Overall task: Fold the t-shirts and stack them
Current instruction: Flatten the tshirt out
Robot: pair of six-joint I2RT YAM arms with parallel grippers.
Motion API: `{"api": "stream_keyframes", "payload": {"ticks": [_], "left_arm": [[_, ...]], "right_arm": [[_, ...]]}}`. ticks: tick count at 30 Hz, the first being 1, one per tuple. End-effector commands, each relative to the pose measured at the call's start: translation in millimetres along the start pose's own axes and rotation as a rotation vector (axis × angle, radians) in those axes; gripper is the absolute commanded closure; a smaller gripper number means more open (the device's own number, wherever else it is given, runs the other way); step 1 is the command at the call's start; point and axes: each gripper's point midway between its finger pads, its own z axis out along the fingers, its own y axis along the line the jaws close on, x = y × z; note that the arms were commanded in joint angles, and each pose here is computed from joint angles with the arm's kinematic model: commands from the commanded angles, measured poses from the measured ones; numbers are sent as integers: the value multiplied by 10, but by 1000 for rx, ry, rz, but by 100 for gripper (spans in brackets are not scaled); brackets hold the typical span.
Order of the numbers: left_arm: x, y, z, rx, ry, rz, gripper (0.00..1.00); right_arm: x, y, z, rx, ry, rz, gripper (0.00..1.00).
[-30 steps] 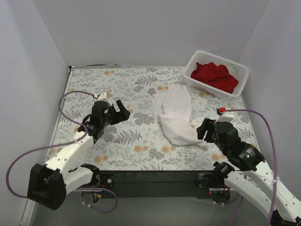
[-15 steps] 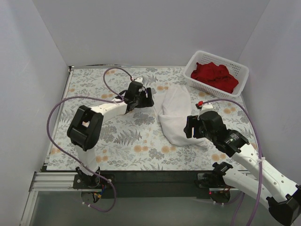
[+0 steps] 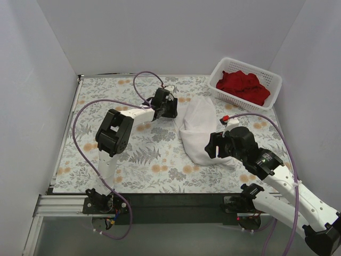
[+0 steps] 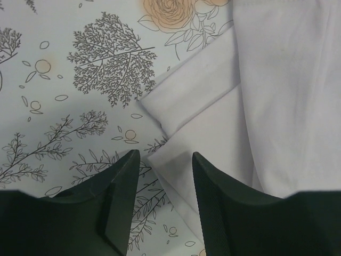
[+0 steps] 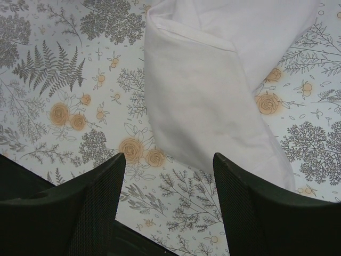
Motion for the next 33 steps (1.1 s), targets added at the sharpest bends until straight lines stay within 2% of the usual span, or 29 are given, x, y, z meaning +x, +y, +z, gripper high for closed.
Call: {"api": "stream_keyframes", "payload": {"ticks": [1, 7, 9, 12, 13, 14, 20, 21, 23, 24, 25, 27, 29, 30, 31, 33], "left_arm": [[-72, -123, -1, 87, 3, 41, 59], [44, -157, 57, 149, 55, 38, 59], [72, -175, 37, 168, 65, 30, 62], [64, -166, -15, 165, 66, 22, 86], [44, -149, -42, 158, 67, 18, 98], [-56, -117, -128, 139, 48, 15, 100], [-502, 95, -763, -2, -59, -31, 100], [-632, 128, -1025, -46, -93, -31, 100], [-656, 181, -1265, -92, -116, -39, 100], [-479, 268, -1373, -130, -91, -41, 100], [-588, 323, -1625, -170, -147, -45, 100], [-423, 434, -1933, -224, -159, -56, 100], [-267, 506, -2122, -251, -163, -89, 100], [-12, 576, -2139, -269, -128, -102, 100], [-63, 556, -2339, -259, -183, -118, 100], [59, 575, -2453, -253, -202, -155, 100]], "right_arm": [[-95, 24, -10, -16, -47, -11, 27], [-64, 13, 18, -11, -33, -13, 28], [-61, 4, 21, -7, -35, -10, 28], [-80, -16, 52, 8, -30, -29, 28], [-83, -36, 82, 21, -23, -38, 28], [-108, -45, 89, 31, -23, -45, 28], [-198, -83, 277, 75, 8, -92, 27], [-195, -96, 343, 87, 26, -103, 27], [-247, -106, 404, 97, 28, -116, 26], [-230, -133, 479, 112, 48, -128, 25], [-246, -136, 518, 114, 53, -133, 25], [-211, -137, 655, 100, 79, -149, 24], [-134, -131, 784, 77, 121, -158, 21], [-158, -105, 839, 58, 115, -171, 20], [-155, -68, 882, 35, 122, -177, 19], [-74, 33, 1010, -34, 161, -192, 18]]}}
